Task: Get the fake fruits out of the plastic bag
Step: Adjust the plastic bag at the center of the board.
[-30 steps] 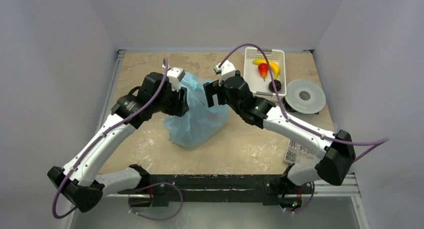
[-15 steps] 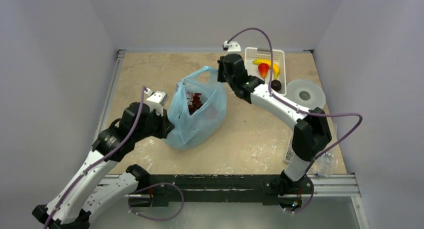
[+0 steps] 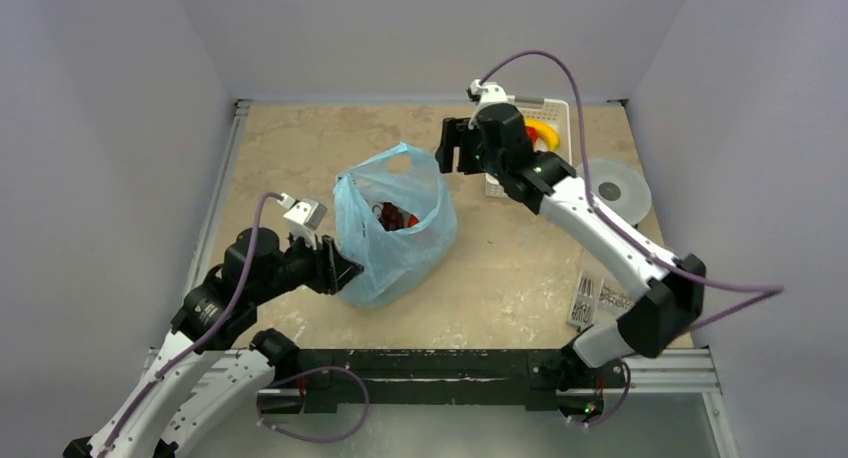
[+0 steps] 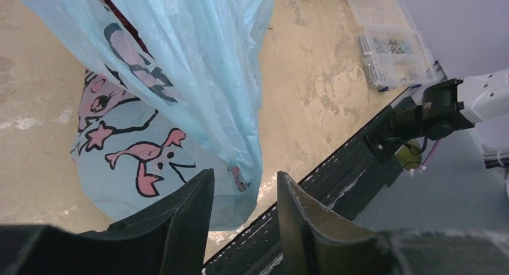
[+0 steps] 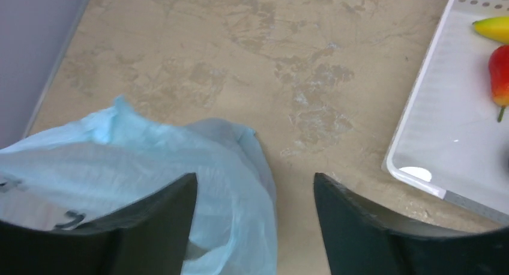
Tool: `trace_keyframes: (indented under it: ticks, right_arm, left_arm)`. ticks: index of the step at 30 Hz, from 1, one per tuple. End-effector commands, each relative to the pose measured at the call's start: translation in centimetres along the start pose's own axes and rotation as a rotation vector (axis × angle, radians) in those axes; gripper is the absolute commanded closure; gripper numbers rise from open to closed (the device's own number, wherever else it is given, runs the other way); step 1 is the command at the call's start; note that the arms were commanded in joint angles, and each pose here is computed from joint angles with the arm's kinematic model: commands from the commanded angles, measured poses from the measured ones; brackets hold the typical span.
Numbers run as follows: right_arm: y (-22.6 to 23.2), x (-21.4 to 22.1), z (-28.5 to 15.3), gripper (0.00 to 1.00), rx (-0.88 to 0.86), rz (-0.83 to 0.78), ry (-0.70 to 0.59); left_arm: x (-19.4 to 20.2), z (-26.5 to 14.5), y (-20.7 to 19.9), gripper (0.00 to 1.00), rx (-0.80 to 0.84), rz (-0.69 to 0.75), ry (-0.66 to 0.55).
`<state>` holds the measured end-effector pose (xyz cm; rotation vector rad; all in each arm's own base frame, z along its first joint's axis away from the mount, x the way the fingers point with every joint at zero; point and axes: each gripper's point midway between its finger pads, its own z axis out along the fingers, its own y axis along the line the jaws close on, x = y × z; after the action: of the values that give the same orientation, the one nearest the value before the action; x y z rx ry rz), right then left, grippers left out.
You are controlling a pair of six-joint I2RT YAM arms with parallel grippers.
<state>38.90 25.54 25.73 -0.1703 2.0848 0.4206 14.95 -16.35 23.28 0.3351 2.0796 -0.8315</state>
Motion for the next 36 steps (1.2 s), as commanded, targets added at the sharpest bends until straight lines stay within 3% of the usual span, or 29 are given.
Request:
trace_keyframes:
  ticks: [1, 5, 7, 15, 22, 24, 29, 33, 36]
  right_arm:
    - [2.5, 0.4, -6.5, 0.22, -0.106, 0.053, 0.008]
    - [14.1, 3.1, -12.5, 0.05, -0.652, -0.168, -0.021]
    - [17.0, 3.8, -14.1, 0.01, -0.845, -0.247, -0.077]
    - [22.3, 4.5, -11.9, 0.01, -1.125, -0.393, -0.087]
    - [23.2, 5.6, -10.8, 0.02, -1.192, -0.375, -0.042]
    - [23.4, 5.9, -11.1, 0.14, -1.22, -0.377, -0.025]
    - [22.8, 6.9, -13.8, 0.81, -1.28, -0.358, 0.024]
    - [21.4, 8.1, -16.6, 1.0, -1.313, -0.333, 0.029]
    - [20.3, 9.6, -17.1, 1.0, -1.287, -0.353, 0.043]
  left_arm:
    - [-1.8, -0.7, -1.7, 0.53, 0.075, 0.054, -0.062]
    - [-1.9, -0.8, -2.2, 0.53, 0.094, 0.063, -0.043]
    - [-1.6, -0.9, -2.2, 0.51, 0.1, 0.064, -0.032]
    - [-0.6, -2.6, -2.5, 0.35, 0.112, 0.061, -0.024]
    - [-0.1, -3.6, -2.9, 0.33, 0.13, 0.063, 0.0]
    - [-0.4, -4.3, -3.2, 0.31, 0.135, 0.071, -0.015]
    - [-2.8, -6.3, -0.8, 0.3, -0.108, -0.071, -0.049]
    - [-5.6, -8.9, 2.0, 0.27, -0.344, -0.213, -0.167]
    - [-7.5, -9.6, 2.9, 0.19, -0.412, -0.244, -0.252]
